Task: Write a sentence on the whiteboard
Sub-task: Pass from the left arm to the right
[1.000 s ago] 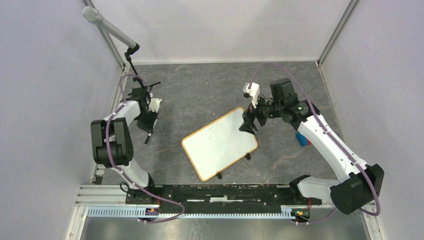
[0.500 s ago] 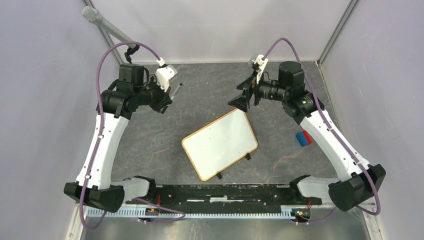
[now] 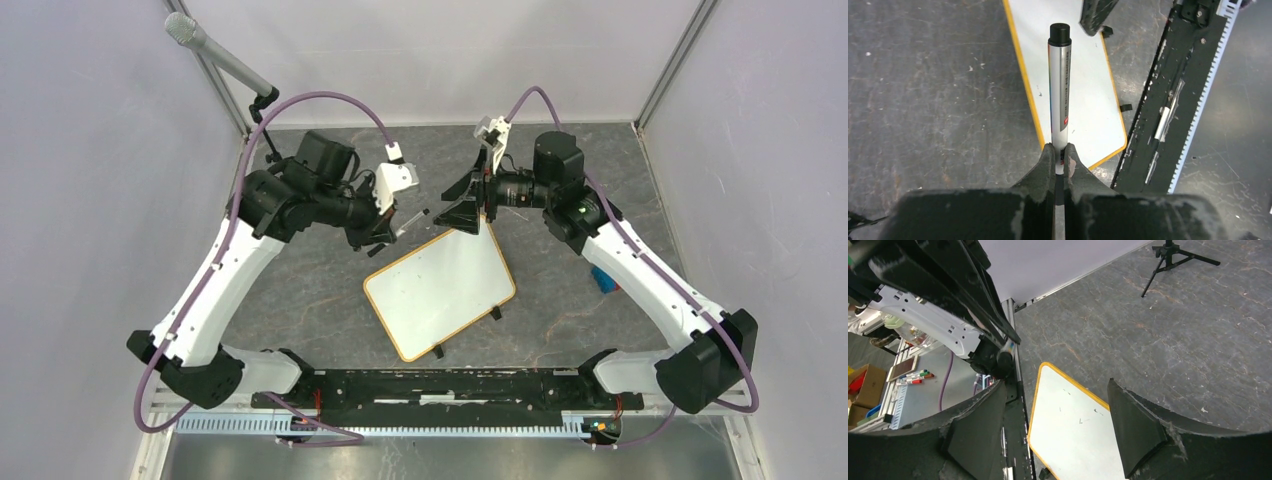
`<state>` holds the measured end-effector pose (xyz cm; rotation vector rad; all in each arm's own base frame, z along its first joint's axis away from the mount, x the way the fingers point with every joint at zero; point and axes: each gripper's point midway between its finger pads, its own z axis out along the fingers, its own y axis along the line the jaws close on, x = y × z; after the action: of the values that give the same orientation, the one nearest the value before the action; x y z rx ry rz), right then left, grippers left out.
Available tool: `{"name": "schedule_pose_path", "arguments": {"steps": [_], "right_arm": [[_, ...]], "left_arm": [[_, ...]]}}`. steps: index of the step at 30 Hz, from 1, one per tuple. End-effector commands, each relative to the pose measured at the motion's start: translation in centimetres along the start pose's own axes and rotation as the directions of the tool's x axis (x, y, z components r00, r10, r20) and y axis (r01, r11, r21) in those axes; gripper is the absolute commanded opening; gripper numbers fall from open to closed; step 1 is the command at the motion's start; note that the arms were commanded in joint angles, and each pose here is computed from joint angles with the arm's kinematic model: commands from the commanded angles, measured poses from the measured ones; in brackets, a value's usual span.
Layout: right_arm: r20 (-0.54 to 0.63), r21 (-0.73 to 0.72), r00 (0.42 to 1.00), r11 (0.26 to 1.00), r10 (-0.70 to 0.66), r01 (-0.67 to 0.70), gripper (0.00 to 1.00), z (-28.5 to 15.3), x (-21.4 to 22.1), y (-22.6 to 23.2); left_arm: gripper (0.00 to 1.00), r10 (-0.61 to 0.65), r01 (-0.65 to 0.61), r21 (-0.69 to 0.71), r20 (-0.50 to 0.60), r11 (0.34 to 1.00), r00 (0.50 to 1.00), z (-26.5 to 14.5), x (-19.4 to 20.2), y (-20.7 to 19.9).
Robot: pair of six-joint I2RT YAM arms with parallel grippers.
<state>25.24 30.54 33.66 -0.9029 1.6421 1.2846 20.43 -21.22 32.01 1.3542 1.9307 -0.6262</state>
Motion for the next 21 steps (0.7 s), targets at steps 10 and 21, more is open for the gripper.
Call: {"name": "schedule_pose_path", "arguments": {"steps": [10,21], "right_arm": [[0.011,-0.105,1.0,0.994,-0.001,0.002,0.72,1.4,0.1,3.0],[-0.023,-0.173,1.0,0.985,0.017,-0.02,0.33,2.0,1.5,4.0]], "left_arm": [[0.02,0.026,-0.021,0.061,-0.079,0.998,0.997,1.8,0.6,-1.8],[0.02,0.043,-0.036,0.071,-0.098,0.997,0.994,2.6,0.4,-2.0]]}}
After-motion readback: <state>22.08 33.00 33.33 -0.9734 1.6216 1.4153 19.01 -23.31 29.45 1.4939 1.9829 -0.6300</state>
